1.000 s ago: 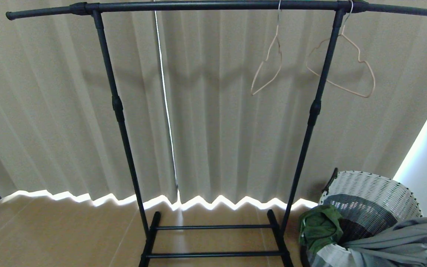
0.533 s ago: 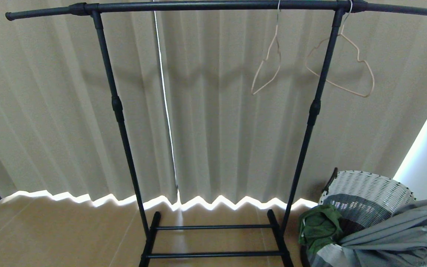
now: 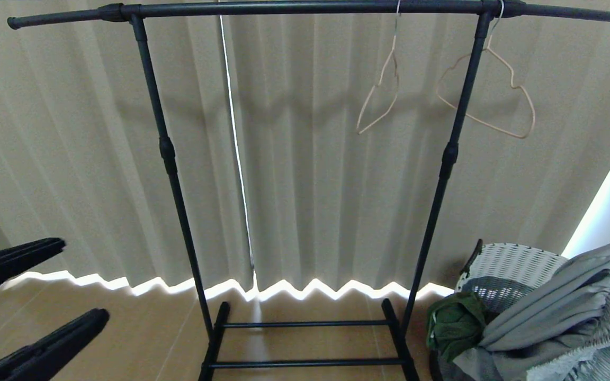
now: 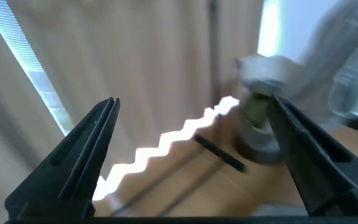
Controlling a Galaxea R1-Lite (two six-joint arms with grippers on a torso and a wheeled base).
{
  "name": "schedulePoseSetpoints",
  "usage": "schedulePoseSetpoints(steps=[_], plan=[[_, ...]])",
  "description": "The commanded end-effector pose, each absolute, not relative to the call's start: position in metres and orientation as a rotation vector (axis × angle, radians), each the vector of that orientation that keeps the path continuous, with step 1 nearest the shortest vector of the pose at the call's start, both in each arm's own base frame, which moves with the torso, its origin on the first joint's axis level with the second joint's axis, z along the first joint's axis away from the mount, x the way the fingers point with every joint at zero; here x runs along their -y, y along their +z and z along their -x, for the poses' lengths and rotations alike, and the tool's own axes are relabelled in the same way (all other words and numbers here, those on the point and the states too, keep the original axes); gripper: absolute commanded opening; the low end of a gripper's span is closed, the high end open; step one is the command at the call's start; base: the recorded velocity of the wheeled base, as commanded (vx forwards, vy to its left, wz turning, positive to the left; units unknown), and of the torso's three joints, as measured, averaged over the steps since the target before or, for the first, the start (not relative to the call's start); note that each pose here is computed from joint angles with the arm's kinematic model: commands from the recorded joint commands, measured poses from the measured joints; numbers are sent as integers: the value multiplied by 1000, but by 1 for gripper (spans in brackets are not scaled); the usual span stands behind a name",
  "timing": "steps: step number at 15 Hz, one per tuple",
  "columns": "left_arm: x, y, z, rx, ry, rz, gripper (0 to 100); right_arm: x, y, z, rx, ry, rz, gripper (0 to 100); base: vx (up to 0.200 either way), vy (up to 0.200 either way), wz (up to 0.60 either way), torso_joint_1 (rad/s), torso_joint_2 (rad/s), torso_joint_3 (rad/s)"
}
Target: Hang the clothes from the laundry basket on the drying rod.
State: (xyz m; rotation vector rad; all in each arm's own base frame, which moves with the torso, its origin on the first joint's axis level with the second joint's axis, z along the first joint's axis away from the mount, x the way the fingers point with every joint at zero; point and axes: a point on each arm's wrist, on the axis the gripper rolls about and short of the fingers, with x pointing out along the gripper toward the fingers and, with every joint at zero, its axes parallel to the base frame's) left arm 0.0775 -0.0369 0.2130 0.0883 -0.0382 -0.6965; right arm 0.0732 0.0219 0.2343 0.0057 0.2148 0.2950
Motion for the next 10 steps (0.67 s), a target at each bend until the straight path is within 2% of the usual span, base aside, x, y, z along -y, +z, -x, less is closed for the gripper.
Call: schedulePoseSetpoints(steps=[1, 4, 7, 10], plan=[[94, 215, -122, -108, -832, -104, 100, -28, 248, -82, -203, 334, -6, 0, 0, 0, 0, 0, 0, 0], [151, 198, -120, -226, -924, -123, 100, -34, 260, -86, -180, 380, -10, 0, 0, 0, 0, 0, 0, 0], [195, 179, -117, -264, -980, -136, 100, -41, 266, -89, -181, 438, -36, 0, 0, 0, 0, 0, 0, 0], [236, 163, -118, -357, -1034, -76, 100, -51, 274, -94, -149, 500, -73, 0, 0, 0, 0, 0, 0, 0]])
